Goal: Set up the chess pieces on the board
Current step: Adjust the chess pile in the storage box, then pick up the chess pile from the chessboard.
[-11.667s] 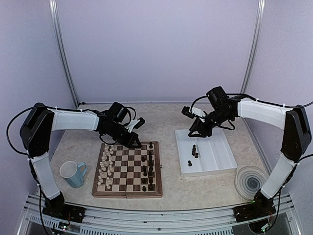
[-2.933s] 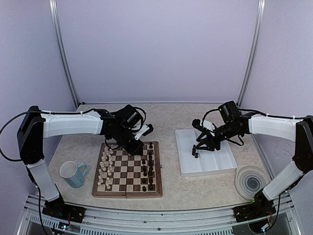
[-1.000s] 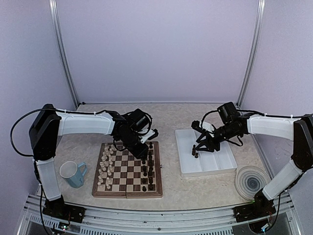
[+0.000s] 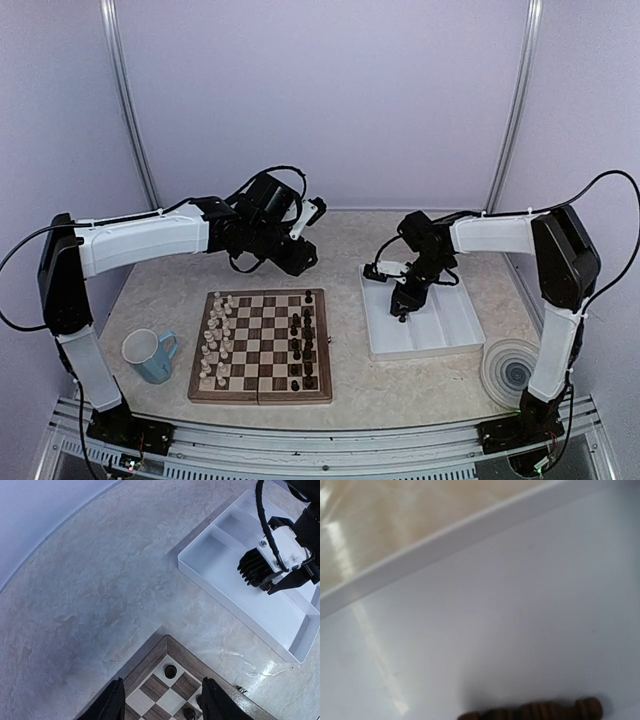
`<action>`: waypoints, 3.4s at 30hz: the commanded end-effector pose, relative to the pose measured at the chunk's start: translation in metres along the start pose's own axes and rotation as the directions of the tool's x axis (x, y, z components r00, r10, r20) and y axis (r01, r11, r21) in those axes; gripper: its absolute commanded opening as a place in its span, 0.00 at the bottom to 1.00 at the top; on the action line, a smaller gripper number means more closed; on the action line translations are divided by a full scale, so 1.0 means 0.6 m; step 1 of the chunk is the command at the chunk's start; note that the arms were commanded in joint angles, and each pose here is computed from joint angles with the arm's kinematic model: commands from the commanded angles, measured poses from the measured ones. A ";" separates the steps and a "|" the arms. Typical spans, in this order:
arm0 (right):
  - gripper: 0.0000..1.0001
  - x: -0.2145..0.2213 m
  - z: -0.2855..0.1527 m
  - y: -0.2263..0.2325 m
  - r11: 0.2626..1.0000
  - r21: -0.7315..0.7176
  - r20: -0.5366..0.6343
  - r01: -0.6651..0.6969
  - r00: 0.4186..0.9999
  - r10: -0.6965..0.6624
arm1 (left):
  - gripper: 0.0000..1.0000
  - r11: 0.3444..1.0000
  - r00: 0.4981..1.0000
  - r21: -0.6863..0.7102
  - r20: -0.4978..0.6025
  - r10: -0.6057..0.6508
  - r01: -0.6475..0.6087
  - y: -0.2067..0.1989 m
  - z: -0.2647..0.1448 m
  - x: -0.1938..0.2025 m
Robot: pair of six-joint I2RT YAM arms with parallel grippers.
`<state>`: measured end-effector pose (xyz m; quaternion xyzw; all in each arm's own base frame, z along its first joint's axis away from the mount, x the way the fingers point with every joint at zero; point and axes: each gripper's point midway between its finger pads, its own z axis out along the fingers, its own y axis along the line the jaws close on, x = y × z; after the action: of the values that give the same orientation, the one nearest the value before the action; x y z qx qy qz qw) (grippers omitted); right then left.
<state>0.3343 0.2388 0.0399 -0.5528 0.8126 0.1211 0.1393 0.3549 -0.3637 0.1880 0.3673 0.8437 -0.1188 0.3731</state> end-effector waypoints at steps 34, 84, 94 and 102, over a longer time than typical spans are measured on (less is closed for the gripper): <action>0.45 0.042 0.008 0.028 0.988 0.110 -0.225 0.108 0.971 -0.081 | 0.53 1.000 1.000 0.027 -0.003 -0.013 0.013 -0.001 0.002 0.035; 0.52 -0.086 0.031 -0.044 0.748 0.108 -0.092 0.655 0.756 -0.649 | 0.53 0.998 0.998 0.050 -0.063 0.030 -0.027 -0.018 0.018 0.061; 0.45 -0.027 0.058 -0.020 0.752 -0.116 -0.133 0.649 0.740 -0.659 | 0.53 0.998 0.996 0.058 -0.080 0.034 -0.030 -0.021 0.027 0.069; 0.30 0.006 0.059 -0.003 0.791 -0.184 -0.137 0.584 0.781 -0.609 | 0.53 0.997 0.995 0.071 -0.095 0.037 -0.030 -0.025 0.033 0.075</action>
<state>0.3668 0.2656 0.0241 -0.7996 0.5881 0.0273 0.1185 0.3391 -0.3570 0.1504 0.3891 0.8489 -0.1225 0.3360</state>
